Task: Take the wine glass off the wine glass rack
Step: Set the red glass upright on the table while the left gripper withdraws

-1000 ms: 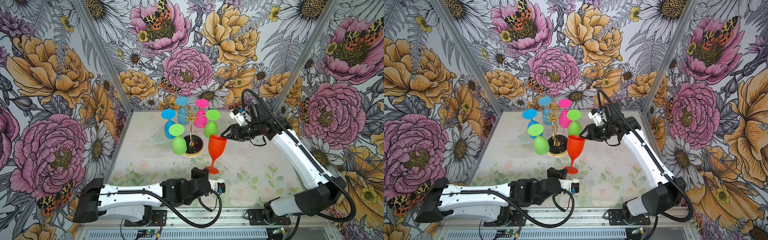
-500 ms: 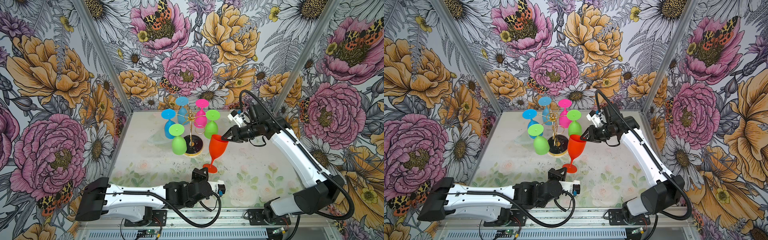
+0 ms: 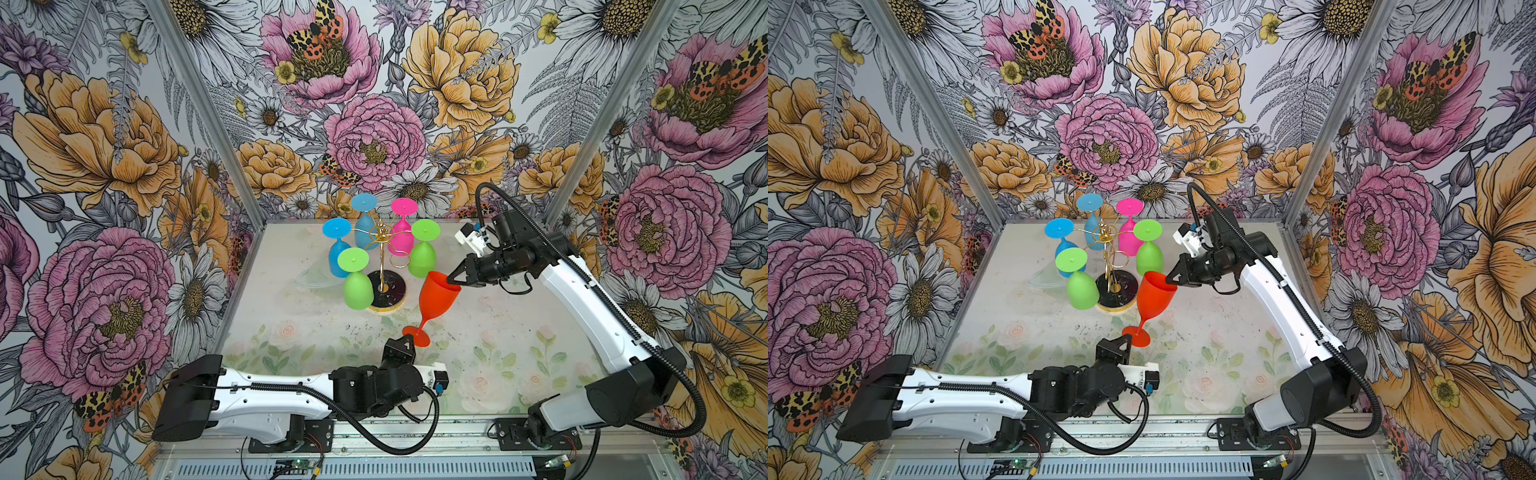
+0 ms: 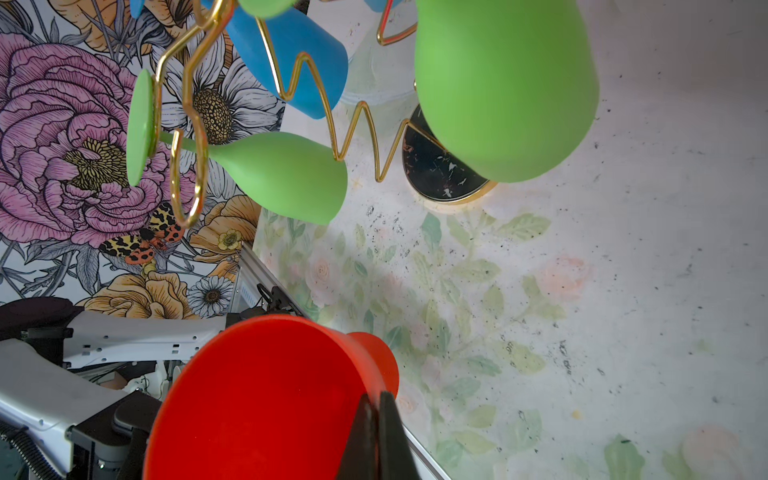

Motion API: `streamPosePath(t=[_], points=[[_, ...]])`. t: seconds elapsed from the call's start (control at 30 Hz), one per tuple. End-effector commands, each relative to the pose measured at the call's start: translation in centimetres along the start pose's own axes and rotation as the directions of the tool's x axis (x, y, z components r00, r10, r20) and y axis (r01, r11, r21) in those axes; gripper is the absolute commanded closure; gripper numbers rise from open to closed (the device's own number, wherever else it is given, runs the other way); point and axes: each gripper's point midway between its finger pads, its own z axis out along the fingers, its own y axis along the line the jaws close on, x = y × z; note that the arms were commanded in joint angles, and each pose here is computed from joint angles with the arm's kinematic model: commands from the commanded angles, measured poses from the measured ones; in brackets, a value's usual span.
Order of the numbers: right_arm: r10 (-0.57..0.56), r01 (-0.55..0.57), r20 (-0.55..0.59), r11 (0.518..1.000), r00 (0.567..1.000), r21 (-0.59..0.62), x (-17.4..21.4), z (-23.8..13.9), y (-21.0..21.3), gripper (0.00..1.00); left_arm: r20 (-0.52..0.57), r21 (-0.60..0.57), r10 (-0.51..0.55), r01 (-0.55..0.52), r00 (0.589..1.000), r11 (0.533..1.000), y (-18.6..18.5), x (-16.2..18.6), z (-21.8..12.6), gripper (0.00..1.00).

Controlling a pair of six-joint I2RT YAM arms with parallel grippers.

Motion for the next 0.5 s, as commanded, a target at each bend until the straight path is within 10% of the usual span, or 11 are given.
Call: streamPosePath(t=[0.0,0.17,0.47], points=[[-0.005,0.005,-0.014,1.0,1.0,-0.012,0.5,0.0,0.3,1.0,0.017,-0.026,-0.064,0.064,0.998,0.998,0.4,-0.2,-0.1,0.81],[-0.021,0.02,0.018,0.999,1.0,0.038,0.1,-0.6,-0.2,1.0,0.032,-0.008,-0.121,0.122,0.992,0.993,-0.2,-0.4,-0.1,0.54],[-0.049,0.022,0.114,0.974,0.992,0.227,-1.4,-2.8,-2.9,1.0,0.094,0.04,-0.362,0.36,0.927,0.932,-0.3,-2.0,-1.1,0.38]])
